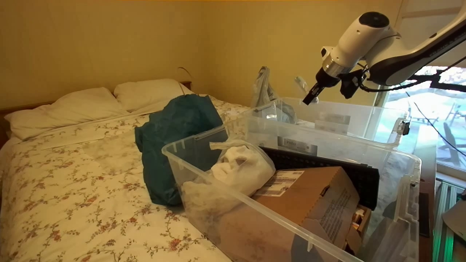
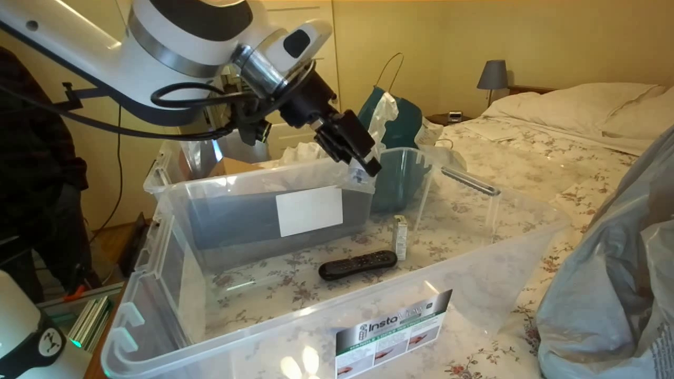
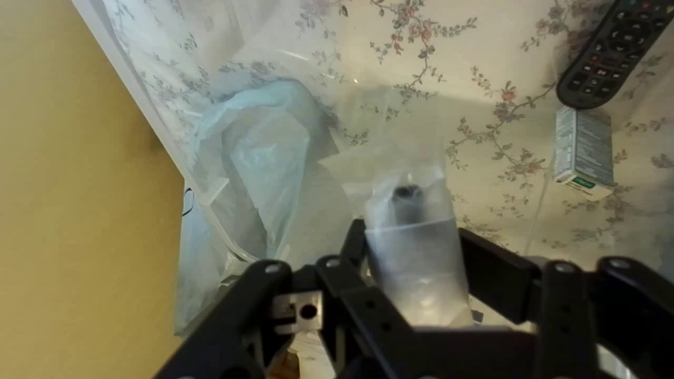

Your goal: Pull the right container closer to the edge, remove a plastic bag from the right container and put it in the left container

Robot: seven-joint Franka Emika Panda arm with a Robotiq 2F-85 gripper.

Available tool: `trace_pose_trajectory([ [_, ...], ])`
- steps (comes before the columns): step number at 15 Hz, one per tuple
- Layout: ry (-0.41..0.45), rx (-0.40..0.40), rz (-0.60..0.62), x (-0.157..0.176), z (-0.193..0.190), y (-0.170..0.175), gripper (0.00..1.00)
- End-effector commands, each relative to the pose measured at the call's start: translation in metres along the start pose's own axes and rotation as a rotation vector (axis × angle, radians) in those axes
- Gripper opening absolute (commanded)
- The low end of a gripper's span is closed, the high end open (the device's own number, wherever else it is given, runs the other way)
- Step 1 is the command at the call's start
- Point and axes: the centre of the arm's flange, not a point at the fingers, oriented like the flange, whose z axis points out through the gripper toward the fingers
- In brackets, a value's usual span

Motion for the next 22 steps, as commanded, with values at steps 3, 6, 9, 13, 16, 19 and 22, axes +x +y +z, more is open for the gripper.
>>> trace_pose_trajectory([
  [3, 0.223, 0.11, -0.152, 0.014, -0.078, -0.036, 0.17],
  [6, 0.318, 0.209, -0.249, 0.017, -0.125, -0.066, 0.17],
  [9, 0.397, 0.337, -0.337, 0.021, -0.154, -0.103, 0.17],
  [13, 0.397, 0.319, -0.331, 0.021, -0.148, -0.116, 0.42],
  [16, 0.38, 0.391, -0.381, 0.022, -0.144, -0.127, 0.17],
  [19, 0.378, 0.523, -0.471, 0.013, -0.155, -0.184, 0.17],
  [22, 0.326, 0.655, -0.548, -0.008, -0.157, -0.24, 0.17],
])
